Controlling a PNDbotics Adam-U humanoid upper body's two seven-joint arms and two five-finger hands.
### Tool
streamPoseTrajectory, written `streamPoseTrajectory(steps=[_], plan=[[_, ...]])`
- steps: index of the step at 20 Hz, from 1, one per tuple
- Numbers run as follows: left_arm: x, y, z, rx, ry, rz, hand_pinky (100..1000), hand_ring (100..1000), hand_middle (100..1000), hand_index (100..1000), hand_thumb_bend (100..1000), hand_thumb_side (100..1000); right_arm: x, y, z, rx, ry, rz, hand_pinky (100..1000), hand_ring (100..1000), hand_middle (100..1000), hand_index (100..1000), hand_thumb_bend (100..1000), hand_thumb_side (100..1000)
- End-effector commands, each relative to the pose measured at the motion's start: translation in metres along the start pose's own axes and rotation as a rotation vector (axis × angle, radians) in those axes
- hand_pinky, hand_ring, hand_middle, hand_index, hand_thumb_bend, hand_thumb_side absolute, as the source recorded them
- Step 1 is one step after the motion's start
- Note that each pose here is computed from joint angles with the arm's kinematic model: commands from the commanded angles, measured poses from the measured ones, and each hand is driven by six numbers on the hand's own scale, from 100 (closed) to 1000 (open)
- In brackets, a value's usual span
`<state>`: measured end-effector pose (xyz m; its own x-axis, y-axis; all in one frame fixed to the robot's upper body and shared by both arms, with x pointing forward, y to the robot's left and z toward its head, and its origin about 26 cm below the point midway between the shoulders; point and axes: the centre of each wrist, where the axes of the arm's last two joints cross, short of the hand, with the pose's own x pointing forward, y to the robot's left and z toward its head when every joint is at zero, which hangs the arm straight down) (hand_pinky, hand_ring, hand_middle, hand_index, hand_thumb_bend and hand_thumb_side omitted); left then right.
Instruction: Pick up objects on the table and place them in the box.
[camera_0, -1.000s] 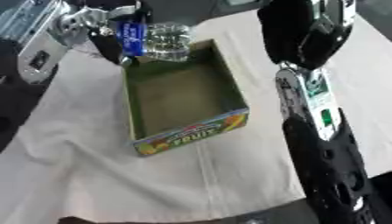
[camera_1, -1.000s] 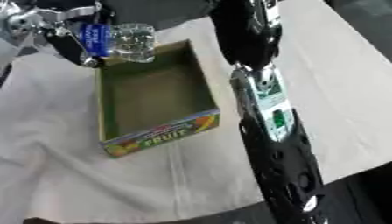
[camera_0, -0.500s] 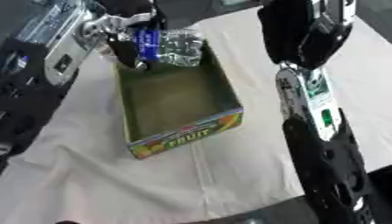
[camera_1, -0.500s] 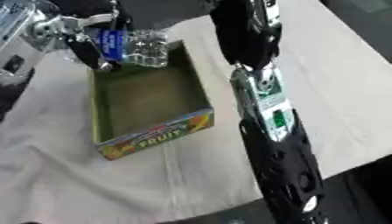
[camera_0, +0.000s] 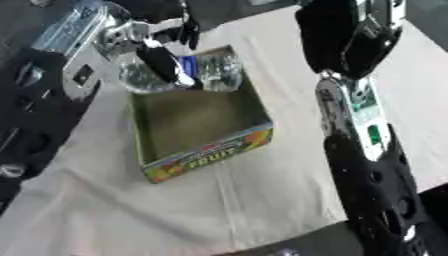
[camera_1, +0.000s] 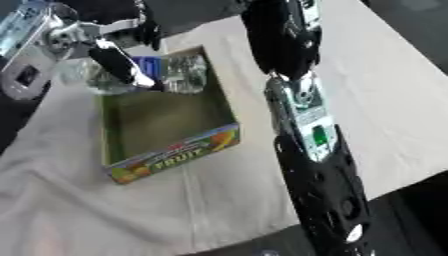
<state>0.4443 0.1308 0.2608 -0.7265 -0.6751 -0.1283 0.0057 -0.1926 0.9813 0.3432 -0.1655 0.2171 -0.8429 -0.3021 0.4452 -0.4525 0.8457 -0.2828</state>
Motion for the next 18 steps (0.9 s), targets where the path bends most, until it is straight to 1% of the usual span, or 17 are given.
streamPoseTrajectory(steps=[1,3,5,11,14,16,17,18], plan=[[-0.005,0.009,0.002,-0.033,-0.035,0.063,586,739,612,823,860,772,0.005,0.0,-0.004,-0.002,-0.019,0.007,610,790,842,889,408,1000],[-0.006,0.01,0.003,-0.077,-0.056,0.113,652,785,641,875,900,782,0.004,0.0,-0.003,-0.003,-0.019,0.007,610,790,842,888,408,1000],[-0.007,0.011,0.004,-0.101,-0.065,0.145,680,802,649,902,906,789,0.004,0.0,-0.003,-0.005,-0.019,0.007,610,789,842,888,407,1000],[-0.005,0.017,0.007,-0.093,-0.071,0.166,675,800,647,903,912,799,0.003,0.0,-0.003,-0.008,-0.02,0.007,610,790,842,888,407,1000],[-0.003,0.021,0.013,-0.037,-0.078,0.171,663,793,637,896,909,800,0.003,-0.001,-0.003,-0.006,-0.021,0.009,611,791,843,889,407,1000],[0.001,0.027,0.022,0.045,-0.1,0.168,654,787,629,894,894,800,0.003,-0.002,-0.003,-0.004,-0.023,0.012,611,791,843,888,406,1000],[0.004,0.029,0.027,0.083,-0.115,0.169,661,784,628,888,860,793,0.003,-0.002,-0.003,-0.004,-0.023,0.015,611,792,844,888,404,1000],[0.008,0.033,0.036,0.153,-0.15,0.172,663,784,632,884,823,780,0.003,-0.004,-0.002,-0.004,-0.023,0.022,611,794,844,888,403,1000]])
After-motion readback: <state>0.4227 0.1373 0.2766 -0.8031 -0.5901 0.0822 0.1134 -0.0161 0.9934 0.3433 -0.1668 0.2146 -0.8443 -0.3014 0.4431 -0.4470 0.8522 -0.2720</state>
